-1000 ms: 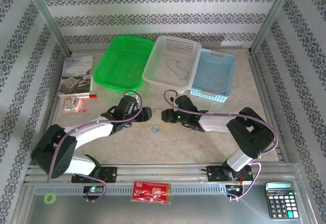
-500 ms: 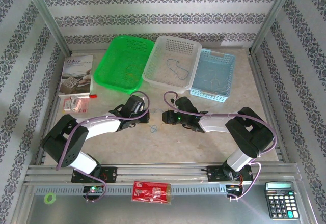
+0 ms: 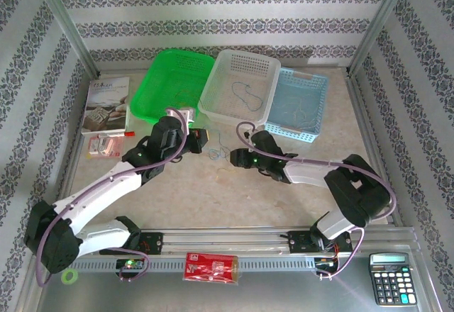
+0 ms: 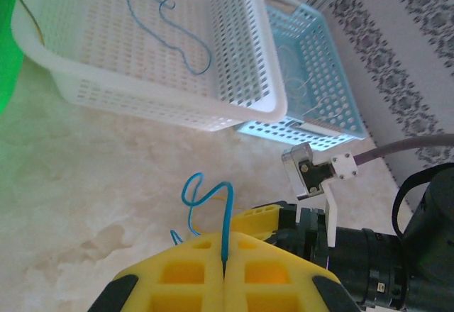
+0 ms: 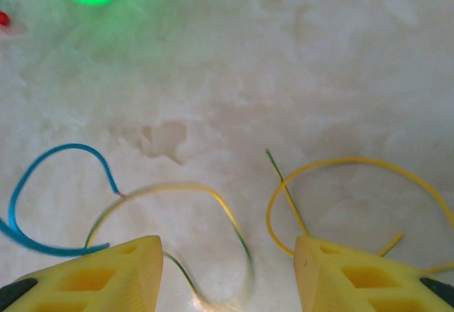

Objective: Untangle the cables

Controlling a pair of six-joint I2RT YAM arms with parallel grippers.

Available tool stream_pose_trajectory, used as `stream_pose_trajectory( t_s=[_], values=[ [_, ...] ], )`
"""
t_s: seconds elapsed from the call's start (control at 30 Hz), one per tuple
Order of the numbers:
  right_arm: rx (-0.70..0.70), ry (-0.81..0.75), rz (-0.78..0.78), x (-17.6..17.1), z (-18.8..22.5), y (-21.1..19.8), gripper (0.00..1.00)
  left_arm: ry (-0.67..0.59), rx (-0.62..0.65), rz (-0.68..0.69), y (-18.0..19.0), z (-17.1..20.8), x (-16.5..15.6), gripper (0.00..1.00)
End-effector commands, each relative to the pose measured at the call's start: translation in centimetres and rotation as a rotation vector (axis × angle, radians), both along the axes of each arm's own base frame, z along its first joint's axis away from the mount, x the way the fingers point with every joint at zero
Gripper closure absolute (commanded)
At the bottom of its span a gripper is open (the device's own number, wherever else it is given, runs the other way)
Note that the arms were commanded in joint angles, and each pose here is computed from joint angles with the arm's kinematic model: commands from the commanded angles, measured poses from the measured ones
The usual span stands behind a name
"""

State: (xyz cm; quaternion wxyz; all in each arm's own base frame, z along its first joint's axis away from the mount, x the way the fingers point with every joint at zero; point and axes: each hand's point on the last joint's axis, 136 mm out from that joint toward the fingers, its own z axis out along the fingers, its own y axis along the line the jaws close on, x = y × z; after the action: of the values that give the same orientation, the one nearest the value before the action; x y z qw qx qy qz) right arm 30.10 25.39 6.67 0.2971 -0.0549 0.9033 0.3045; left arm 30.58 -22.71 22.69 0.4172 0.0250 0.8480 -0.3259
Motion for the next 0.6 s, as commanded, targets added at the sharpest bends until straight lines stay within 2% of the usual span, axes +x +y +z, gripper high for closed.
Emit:
stream_pose_trajectory(
  t_s=[0.0, 0.33, 0.57],
  values=[
    [0.059, -0.024, -0.014, 0.1, 2.5, -0.6, 0.47, 0.0, -0.055, -0.002, -0.1, 1.6, -0.6, 1.0],
    [0.182, -0.107, -0.013, -0.2, 8.4, -1.7, 0.45, -0.055, -0.18, -0.007, -0.3, 5.6, -1.1, 1.0],
    [0.177, -0.093, 0.048, -0.9, 7.4, 0.3, 0.45, -0.087, -0.294, -0.008, -0.4, 8.6, -1.5, 1.0]
  ],
)
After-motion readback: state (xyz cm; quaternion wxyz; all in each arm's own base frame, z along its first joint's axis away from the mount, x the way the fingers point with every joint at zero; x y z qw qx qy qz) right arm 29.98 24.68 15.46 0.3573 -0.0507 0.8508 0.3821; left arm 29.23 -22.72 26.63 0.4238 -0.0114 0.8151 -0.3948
